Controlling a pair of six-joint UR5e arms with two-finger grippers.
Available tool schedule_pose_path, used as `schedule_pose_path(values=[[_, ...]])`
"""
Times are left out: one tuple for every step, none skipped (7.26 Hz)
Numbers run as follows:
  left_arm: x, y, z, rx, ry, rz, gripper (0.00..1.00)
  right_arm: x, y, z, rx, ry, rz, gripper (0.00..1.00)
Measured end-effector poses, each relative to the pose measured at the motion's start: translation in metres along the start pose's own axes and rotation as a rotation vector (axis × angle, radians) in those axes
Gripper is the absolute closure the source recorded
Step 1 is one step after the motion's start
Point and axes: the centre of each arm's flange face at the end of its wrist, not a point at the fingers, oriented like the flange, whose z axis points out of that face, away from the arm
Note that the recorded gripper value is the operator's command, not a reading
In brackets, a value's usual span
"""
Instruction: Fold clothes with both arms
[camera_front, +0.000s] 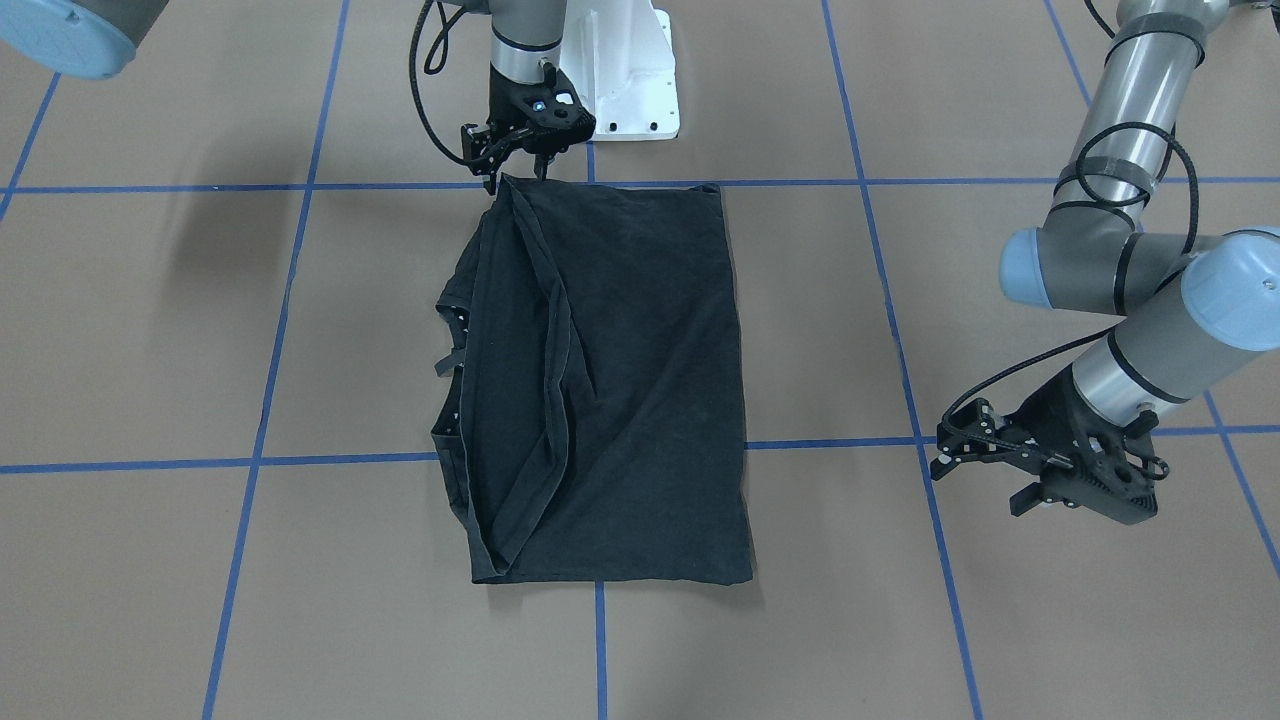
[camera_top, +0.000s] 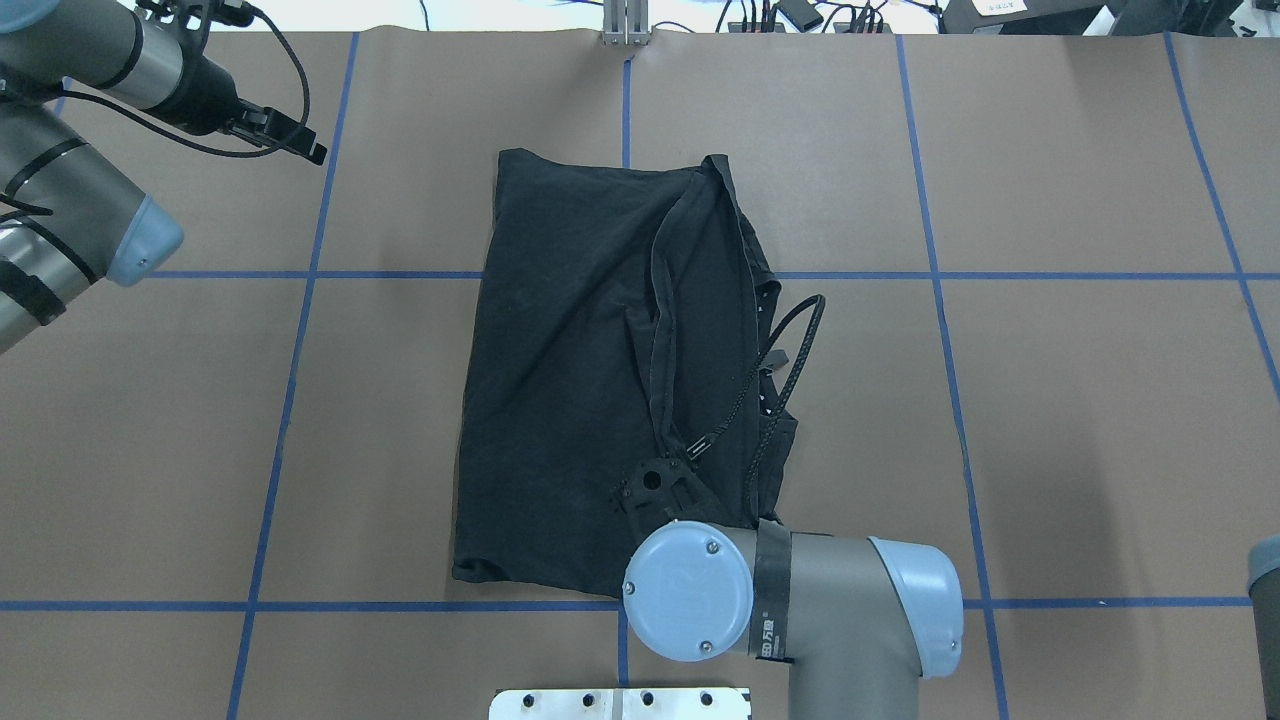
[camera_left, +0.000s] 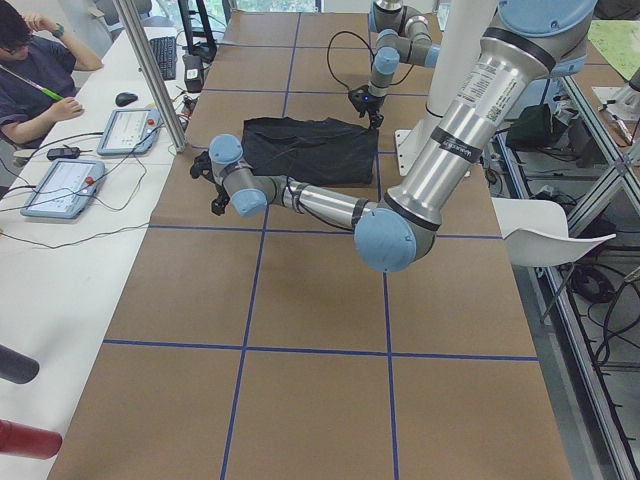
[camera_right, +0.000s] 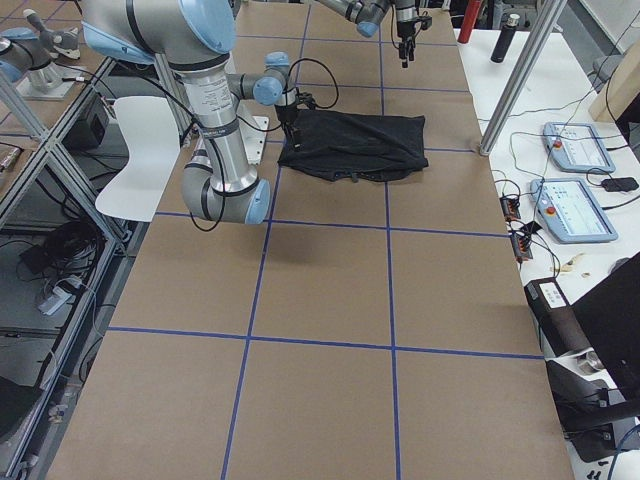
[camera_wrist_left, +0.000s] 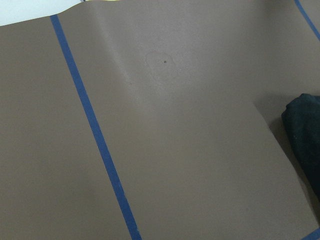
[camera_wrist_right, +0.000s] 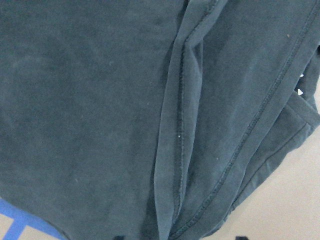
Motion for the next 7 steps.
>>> schedule_pose_path(values=[[0.0,0.0,0.0,0.0,0.0,0.001,0.0,-0.004,0.003,0.006,0.003,0.02,-0.018,0.46],[0.0,0.0,0.0,0.0,0.0,0.001,0.0,-0.007,0.005,0.011,0.005,0.034,-0.03,0.49],[0.0,0.0,0.0,0.0,0.001,0.001,0.0,-0.009,0.006,0.015,0.005,0.04,-0.04,0.49],[0.001,0.0,0.0,0.0,0.001,0.002,0.0,-0.011,0.007,0.016,0.005,0.041,-0.047,0.5],[0.001,0.0,0.0,0.0,0.002,0.002,0.0,-0.013,0.008,0.017,0.005,0.041,-0.052,0.56],[0.001,0.0,0.0,0.0,0.002,0.002,0.0,-0.014,0.008,0.017,0.005,0.04,-0.054,0.57],[0.001,0.0,0.0,0.0,0.002,0.002,0.0,-0.015,0.008,0.017,0.005,0.039,-0.054,0.57]])
